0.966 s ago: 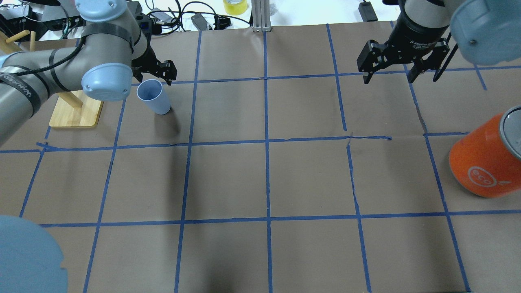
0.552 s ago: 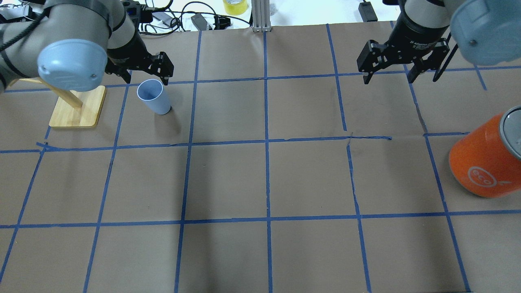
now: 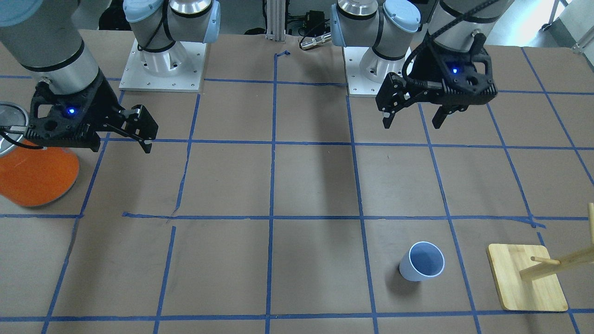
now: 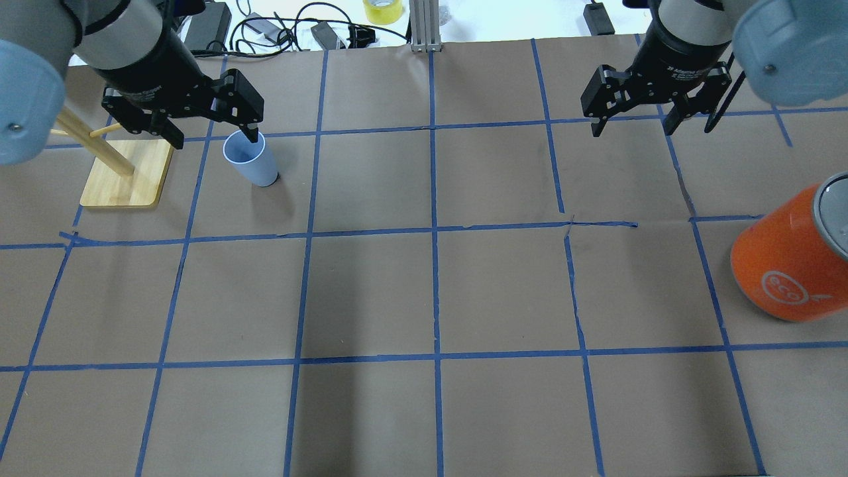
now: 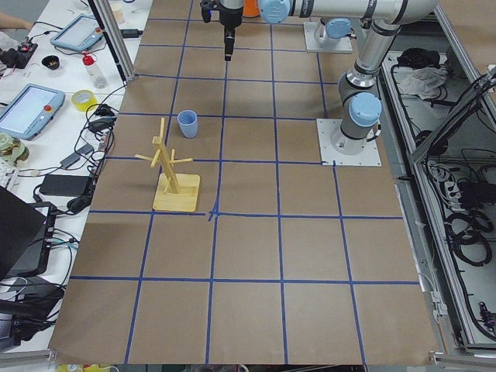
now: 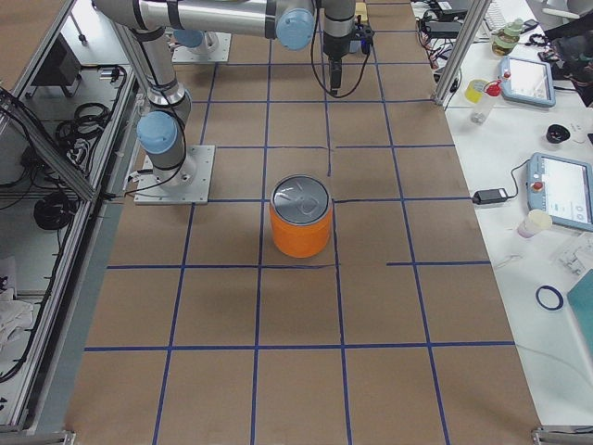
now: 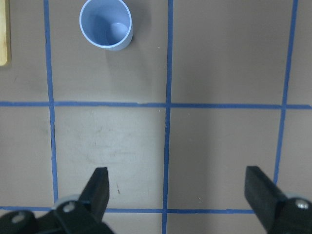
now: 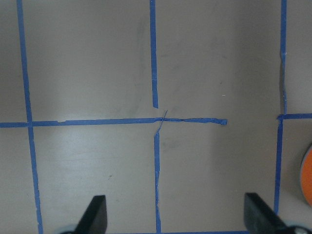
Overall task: Flip cup
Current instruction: 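Raise the left gripper up and away from the cup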
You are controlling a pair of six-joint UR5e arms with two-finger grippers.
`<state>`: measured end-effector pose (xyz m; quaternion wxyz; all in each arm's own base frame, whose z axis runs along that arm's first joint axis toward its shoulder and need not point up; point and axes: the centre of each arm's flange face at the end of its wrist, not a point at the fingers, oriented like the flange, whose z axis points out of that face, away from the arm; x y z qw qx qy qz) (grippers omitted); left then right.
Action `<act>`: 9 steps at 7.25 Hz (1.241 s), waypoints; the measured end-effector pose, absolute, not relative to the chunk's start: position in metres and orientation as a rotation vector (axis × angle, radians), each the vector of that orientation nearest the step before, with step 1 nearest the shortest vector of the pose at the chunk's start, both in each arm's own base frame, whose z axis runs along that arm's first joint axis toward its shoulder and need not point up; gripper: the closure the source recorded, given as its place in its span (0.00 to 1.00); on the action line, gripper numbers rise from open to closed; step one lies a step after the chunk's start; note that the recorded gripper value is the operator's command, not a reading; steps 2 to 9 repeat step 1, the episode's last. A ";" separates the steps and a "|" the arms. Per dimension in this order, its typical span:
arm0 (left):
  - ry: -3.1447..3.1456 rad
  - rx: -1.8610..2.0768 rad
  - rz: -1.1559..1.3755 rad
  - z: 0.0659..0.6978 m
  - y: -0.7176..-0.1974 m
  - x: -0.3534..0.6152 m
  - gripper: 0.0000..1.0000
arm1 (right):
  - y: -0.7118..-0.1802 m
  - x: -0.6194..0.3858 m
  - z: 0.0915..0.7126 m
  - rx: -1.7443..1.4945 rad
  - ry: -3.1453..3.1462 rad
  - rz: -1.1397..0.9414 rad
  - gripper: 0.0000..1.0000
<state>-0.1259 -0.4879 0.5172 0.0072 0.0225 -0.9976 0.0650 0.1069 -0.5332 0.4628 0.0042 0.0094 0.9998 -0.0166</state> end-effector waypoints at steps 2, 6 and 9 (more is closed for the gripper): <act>-3.119 0.072 0.221 0.525 -0.479 -0.126 0.00 | -0.533 0.107 0.463 0.027 3.134 -0.052 0.00; -3.119 0.072 0.221 0.525 -0.479 -0.126 0.00 | -0.533 0.107 0.463 0.027 3.134 -0.052 0.00; -3.119 0.072 0.221 0.525 -0.479 -0.126 0.00 | -0.533 0.107 0.463 0.027 3.134 -0.052 0.00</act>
